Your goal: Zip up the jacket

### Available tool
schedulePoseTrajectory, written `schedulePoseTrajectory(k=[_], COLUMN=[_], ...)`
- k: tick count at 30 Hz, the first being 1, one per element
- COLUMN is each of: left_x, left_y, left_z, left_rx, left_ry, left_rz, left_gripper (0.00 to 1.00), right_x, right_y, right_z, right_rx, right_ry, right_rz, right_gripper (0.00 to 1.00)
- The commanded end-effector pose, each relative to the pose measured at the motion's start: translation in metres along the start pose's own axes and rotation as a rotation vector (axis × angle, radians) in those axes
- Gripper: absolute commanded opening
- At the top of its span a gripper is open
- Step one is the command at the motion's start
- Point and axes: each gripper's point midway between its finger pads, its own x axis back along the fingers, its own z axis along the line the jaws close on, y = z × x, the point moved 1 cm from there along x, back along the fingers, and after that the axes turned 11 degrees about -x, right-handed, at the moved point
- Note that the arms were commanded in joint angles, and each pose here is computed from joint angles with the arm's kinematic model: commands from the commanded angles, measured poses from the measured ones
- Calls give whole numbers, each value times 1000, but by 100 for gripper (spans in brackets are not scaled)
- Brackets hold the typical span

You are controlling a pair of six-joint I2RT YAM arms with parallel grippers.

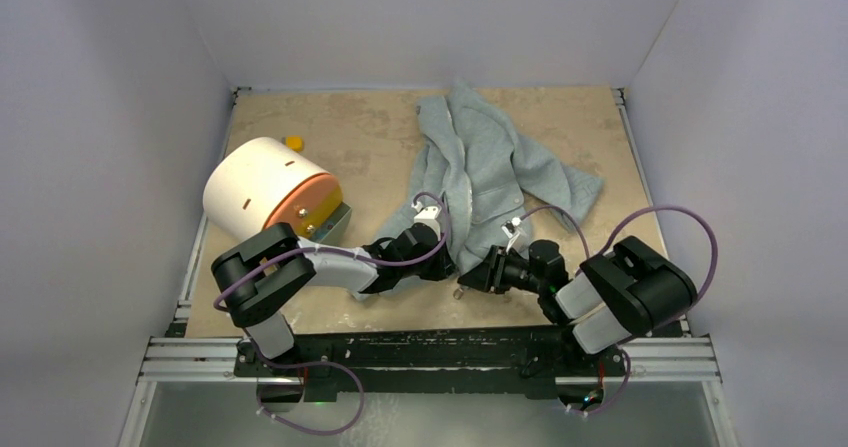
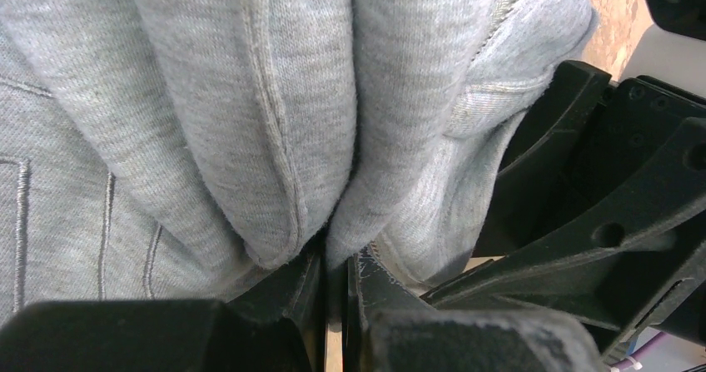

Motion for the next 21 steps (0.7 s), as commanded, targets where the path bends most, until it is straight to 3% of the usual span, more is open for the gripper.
schedulePoseTrajectory(k=[1,6,11,14,21], left_x=[-4,-4,-4,-3,-6], left_y=[-26,-26,-26,-27,-28], left_z=[30,32,34,35,34], left_rx=[-54,-59,-62,-62,-60], left_ry=[105,114,125,129,120], left_rz=[88,90,90,91,94], left_gripper=[0,0,0,0,0], right_x=[-4,-3,-1,2,10], right_y=[-6,-8,-5,4,12], right_z=[-1,-5,-8,-15,-21], right_rx=[25,34,61,90,116], right_ry=[20,7,-45,-136,-247], right_rz=[44,56,51,27,19], right_gripper=[41,36,51,54,47])
